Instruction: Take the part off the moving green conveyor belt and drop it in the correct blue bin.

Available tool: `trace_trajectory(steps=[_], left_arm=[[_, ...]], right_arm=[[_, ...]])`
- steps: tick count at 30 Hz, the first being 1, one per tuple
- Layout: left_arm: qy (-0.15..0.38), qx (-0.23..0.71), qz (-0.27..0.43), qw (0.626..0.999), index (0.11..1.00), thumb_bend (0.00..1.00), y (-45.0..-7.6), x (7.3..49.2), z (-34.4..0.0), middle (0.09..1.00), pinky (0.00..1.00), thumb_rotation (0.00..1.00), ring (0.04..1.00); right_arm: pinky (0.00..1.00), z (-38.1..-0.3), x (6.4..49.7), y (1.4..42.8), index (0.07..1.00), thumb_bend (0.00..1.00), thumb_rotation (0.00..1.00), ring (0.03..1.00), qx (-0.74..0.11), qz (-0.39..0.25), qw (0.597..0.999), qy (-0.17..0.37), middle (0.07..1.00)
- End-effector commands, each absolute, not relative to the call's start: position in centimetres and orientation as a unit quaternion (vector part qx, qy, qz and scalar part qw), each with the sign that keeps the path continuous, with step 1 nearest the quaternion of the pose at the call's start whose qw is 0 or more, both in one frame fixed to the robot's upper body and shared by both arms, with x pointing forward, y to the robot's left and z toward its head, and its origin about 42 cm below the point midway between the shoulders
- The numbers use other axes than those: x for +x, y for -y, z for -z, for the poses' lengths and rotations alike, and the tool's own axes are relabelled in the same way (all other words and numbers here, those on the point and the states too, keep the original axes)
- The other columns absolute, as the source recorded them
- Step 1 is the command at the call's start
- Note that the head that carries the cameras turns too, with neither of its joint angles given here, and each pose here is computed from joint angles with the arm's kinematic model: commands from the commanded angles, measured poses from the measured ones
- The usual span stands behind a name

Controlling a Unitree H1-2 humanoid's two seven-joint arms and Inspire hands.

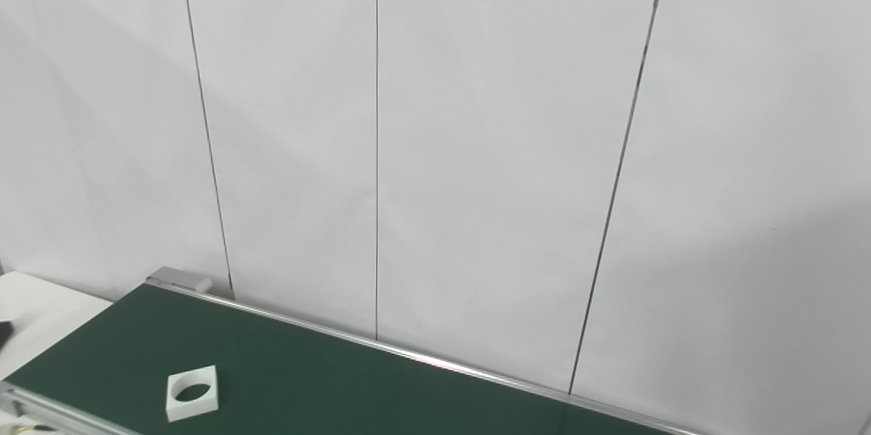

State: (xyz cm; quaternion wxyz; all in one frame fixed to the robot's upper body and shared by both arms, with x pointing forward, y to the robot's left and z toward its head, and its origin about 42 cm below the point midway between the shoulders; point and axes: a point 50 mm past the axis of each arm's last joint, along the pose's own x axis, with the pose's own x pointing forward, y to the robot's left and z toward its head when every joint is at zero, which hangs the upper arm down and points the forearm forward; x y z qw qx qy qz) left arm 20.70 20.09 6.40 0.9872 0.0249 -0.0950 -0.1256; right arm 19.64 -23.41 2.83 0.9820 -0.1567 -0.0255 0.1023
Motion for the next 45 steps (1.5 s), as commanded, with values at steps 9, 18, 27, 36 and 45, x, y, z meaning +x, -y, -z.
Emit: trace_trajectory(steps=[9,18,27,36,45], left_arm=[[0.174,0.038,0.097,0.979,0.675,0.96,-20.4,22.2,-9.8,0.703,0.57,0.13,0.659],[0.213,0.045,0.069,0.974,0.708,0.98,-19.8,23.6,-11.7,0.727,0.62,0.15,0.699],[0.233,0.060,0.044,0.970,0.785,0.93,-18.2,25.0,-12.7,0.792,0.67,0.24,0.751],[0.230,0.056,0.033,0.971,0.844,0.86,-16.8,26.5,-13.9,0.842,0.75,0.30,0.819],[0.215,0.086,0.022,0.973,0.849,0.86,-17.4,27.0,-13.9,0.844,0.76,0.32,0.818]], right_arm=[[0.80,-4.6,19.6,23.4,0.920,0.60,0.06,0.840,-0.142,-0.098,0.982,0.078,0.869],[0.80,-5.5,19.2,23.8,0.905,0.61,0.07,0.842,-0.131,-0.092,0.983,0.089,0.868],[0.81,-6.4,19.4,24.3,0.909,0.64,0.13,0.844,-0.129,-0.091,0.982,0.103,0.869],[0.86,-7.8,18.8,24.5,0.945,0.66,0.44,0.866,-0.134,-0.087,0.980,0.123,0.898],[0.86,-8.6,18.6,24.6,0.942,0.67,0.48,0.861,-0.135,-0.084,0.980,0.123,0.892]])
